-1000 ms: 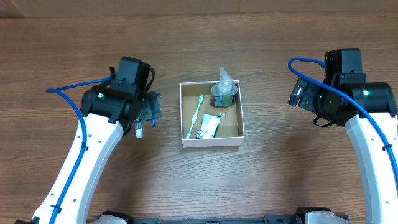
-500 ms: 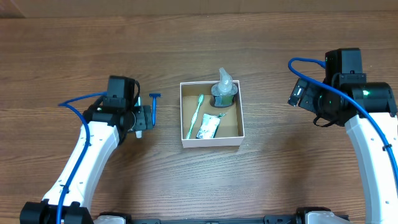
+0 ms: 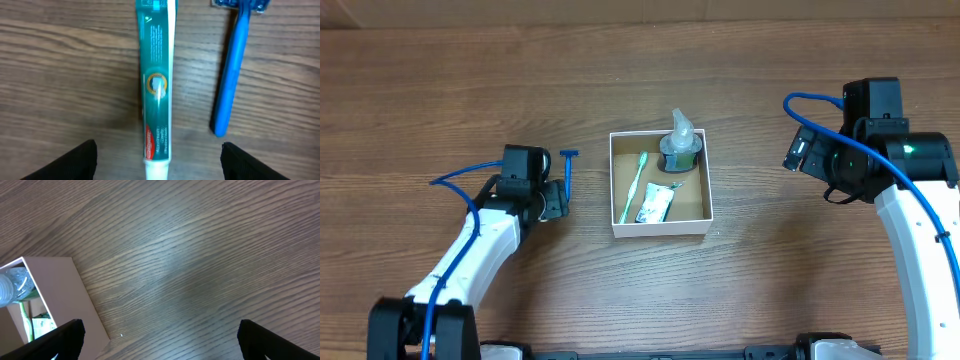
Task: Pack container
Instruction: 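Move the left gripper back and grasp the teal toothpaste tube, then carry the toothpaste tube right and lower it into the box, then open the left gripper and move it back to the blue razor, then lower the left gripper and grasp the blue razor handle, then carry the razor right and release it into the box, then raise the left gripper up and away to the left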
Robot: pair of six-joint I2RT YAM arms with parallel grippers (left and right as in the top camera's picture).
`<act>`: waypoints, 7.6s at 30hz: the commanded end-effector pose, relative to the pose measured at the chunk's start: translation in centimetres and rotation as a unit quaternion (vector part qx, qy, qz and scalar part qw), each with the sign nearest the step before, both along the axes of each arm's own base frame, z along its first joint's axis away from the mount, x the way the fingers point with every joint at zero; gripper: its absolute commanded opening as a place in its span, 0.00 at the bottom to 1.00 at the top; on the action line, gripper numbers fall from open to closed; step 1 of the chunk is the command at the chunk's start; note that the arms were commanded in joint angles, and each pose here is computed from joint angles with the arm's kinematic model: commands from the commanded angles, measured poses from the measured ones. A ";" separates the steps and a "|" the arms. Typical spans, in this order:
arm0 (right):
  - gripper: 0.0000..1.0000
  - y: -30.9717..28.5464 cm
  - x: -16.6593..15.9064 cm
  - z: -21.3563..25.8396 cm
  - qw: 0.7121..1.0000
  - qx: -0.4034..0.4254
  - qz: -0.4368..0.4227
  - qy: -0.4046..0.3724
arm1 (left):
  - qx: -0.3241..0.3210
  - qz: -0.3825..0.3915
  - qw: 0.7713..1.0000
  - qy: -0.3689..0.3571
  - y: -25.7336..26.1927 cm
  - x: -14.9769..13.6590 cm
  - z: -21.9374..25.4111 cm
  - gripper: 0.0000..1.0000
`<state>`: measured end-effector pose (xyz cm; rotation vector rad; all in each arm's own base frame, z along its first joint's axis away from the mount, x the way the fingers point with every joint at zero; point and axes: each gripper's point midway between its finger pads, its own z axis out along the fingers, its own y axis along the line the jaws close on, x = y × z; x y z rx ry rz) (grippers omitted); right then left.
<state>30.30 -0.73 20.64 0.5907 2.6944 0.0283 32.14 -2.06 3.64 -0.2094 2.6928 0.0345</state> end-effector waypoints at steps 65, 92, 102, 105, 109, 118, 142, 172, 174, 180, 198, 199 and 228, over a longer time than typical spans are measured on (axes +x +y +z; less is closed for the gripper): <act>1.00 -0.2 0.4 0.8 1.000 -0.003 -0.002 -0.013 | -0.142 -0.073 0.987 -0.016 -21.3 0.4 12.9 0.20; 1.00 -0.2 0.4 0.8 1.000 -0.003 -0.002 -0.013 | -0.004 -0.027 0.999 0.024 -6.9 3.3 10.0 0.70; 1.00 -0.2 0.4 0.8 1.000 -0.003 -0.002 -0.013 | 0.048 -0.012 0.999 -0.015 -4.8 4.6 4.0 0.88; 1.00 -0.2 0.4 0.8 1.000 -0.003 -0.002 -0.013 | 0.047 -0.006 0.999 -0.013 -4.4 4.9 2.2 0.87; 1.00 -0.2 0.4 0.8 1.000 -0.003 -0.002 -0.013 | 0.055 -0.008 0.998 0.001 -3.8 5.5 -0.5 0.87; 1.00 -0.2 0.4 0.8 1.000 -0.003 -0.002 -0.013 | 0.041 -0.026 0.999 0.023 -4.6 6.0 -4.1 0.65; 1.00 -0.2 0.4 0.8 1.000 -0.003 -0.002 -0.013 | -0.009 -0.055 0.998 0.027 -5.2 6.4 -4.2 0.29; 1.00 -0.2 0.4 0.8 1.000 -0.003 -0.002 -0.013 | -0.094 -0.066 0.992 -0.051 -9.9 6.6 15.1 0.04; 1.00 -0.2 0.4 0.8 1.000 -0.003 -0.002 -0.013 | -0.124 -0.063 0.988 -0.067 -11.7 5.7 17.1 0.04; 1.00 -0.2 0.4 0.8 1.000 -0.003 -0.002 -0.013 | -0.172 -0.049 0.982 -0.064 -17.7 2.9 18.0 0.05; 1.00 -0.2 0.4 0.8 1.000 -0.003 -0.002 -0.013 | -0.151 -0.073 0.984 -0.065 -19.2 4.0 17.5 0.74; 1.00 -0.2 0.4 0.8 1.000 -0.003 -0.002 -0.013 | -0.151 -0.066 0.983 -0.075 -18.2 4.4 18.6 0.75; 1.00 -0.2 0.4 0.8 1.000 -0.003 -0.002 -0.013 | -0.104 0.186 0.975 -0.064 3.7 3.6 21.4 1.00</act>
